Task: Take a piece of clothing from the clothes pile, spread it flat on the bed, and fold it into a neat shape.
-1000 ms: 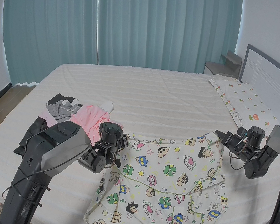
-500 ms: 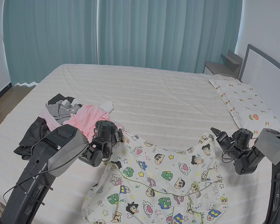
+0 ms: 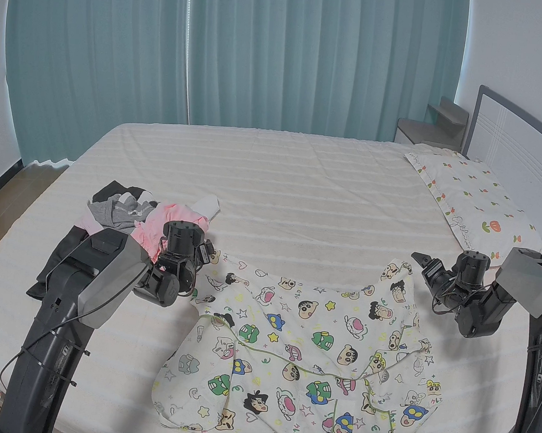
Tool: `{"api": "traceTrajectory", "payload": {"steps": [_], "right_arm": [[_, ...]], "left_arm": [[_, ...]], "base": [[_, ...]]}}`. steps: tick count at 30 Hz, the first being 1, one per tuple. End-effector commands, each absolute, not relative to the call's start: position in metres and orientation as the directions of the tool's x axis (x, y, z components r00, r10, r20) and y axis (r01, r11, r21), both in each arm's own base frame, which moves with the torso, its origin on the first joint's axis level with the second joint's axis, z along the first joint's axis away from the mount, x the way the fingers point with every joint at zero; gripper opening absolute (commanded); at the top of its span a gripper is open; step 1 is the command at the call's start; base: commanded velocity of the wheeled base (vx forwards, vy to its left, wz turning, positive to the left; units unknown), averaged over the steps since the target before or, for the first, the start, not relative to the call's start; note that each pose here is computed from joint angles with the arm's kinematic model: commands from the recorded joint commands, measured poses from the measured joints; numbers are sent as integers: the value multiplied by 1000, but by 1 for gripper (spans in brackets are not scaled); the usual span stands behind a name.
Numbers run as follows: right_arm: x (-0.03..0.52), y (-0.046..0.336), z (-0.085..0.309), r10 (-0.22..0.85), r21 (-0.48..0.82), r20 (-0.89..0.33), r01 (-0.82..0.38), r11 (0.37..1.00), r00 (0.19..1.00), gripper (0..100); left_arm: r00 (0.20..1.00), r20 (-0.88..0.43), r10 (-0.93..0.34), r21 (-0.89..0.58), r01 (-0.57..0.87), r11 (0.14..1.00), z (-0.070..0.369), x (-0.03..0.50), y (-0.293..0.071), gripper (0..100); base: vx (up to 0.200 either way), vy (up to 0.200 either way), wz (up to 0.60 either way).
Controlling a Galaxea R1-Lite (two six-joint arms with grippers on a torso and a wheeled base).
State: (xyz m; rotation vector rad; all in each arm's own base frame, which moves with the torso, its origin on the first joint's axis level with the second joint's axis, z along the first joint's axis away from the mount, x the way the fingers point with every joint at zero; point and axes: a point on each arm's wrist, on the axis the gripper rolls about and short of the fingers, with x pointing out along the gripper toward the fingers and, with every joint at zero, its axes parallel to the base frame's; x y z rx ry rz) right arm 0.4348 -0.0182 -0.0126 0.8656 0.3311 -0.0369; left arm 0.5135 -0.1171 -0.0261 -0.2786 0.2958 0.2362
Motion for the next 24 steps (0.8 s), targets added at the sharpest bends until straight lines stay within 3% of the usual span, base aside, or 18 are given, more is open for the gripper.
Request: {"api": "traceTrajectory", "payload": {"steps": [1,3,5,8,16,17,24], "right_arm": [[402,-37,6,109,723,-342,188,665,933,100],[391,-40,4,129,708,-371,190,680,920,100],[358,-52,-6,197,639,-449,159,752,872,100],[328,-65,-21,279,584,-510,90,807,814,100],[302,-67,-37,363,559,-555,13,829,749,100],[290,-63,-44,375,514,-588,-27,857,717,100],[272,-57,-61,394,425,-651,-117,897,649,100]], "left_arm": [[946,-246,212,-335,-289,897,34,512,-95,100],[944,-260,205,-353,-291,890,39,506,-92,100],[935,-338,102,-414,-246,877,50,472,-87,100],[919,-389,-56,-505,-162,848,67,422,-84,100],[888,-416,-194,-625,-125,770,67,338,-86,100],[881,-405,-245,-660,-96,745,62,315,-88,100],[866,-385,-319,-727,-73,682,47,272,-94,100]], "base": [[0,0,0],[0,0,0],[0,0,0],[0,0,0],[0,0,0],[0,0,0],[0,0,0]]}}
